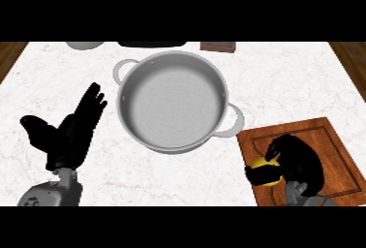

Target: Pick the lemon from the cutting board and place it in the pot

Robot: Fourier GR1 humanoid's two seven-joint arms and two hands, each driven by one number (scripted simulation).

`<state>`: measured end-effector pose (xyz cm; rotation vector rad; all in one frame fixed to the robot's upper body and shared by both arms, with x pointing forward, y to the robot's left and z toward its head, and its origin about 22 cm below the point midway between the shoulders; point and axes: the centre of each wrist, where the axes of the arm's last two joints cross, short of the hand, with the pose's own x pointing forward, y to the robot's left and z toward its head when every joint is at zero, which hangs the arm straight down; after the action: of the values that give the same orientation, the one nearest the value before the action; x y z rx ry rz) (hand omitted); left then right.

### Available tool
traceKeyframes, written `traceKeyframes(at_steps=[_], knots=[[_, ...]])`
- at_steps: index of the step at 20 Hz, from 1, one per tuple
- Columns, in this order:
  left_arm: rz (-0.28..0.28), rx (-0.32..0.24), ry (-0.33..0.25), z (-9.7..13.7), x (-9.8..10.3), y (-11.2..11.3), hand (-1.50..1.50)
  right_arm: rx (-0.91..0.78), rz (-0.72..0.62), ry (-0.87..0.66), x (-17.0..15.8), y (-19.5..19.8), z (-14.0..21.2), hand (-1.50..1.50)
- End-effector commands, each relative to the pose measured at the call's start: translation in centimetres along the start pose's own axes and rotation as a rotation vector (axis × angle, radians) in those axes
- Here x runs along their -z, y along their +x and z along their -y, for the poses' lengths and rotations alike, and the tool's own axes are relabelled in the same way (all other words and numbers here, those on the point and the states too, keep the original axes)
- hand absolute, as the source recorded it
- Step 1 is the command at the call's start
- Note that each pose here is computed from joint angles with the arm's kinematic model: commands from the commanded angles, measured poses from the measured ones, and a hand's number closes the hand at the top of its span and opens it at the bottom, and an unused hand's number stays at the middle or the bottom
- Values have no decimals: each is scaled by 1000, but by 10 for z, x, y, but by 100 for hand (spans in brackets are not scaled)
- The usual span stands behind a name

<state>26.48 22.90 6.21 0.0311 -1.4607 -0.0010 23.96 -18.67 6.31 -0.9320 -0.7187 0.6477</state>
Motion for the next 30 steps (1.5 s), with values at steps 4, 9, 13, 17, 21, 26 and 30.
traceKeyframes(at_steps=[4, 9, 13, 17, 21, 26, 30], knots=[[-12, -10, 10, -3, -1, -4, 0, 103, -224, -310, -50, 39, -6, 150], [-23, 11, -3, 0, -1, -3, 0, 133, -123, -487, -95, 59, 7, 150], [-15, 0, -9, 8, 4, 0, 0, 118, -30, -656, -120, 74, 16, 150], [-11, 16, -31, 3, 2, 1, 0, 122, 73, -771, -142, 89, 24, 150], [-2, 8, -59, 13, 2, -1, 0, 164, 140, -854, -152, 107, 39, 150], [16, 6, -74, 15, 9, 8, 0, 172, 101, -849, -140, 124, 59, 150], [24, 4, -88, 26, 9, 5, 0, 211, 57, -845, -125, 140, 78, 150]])
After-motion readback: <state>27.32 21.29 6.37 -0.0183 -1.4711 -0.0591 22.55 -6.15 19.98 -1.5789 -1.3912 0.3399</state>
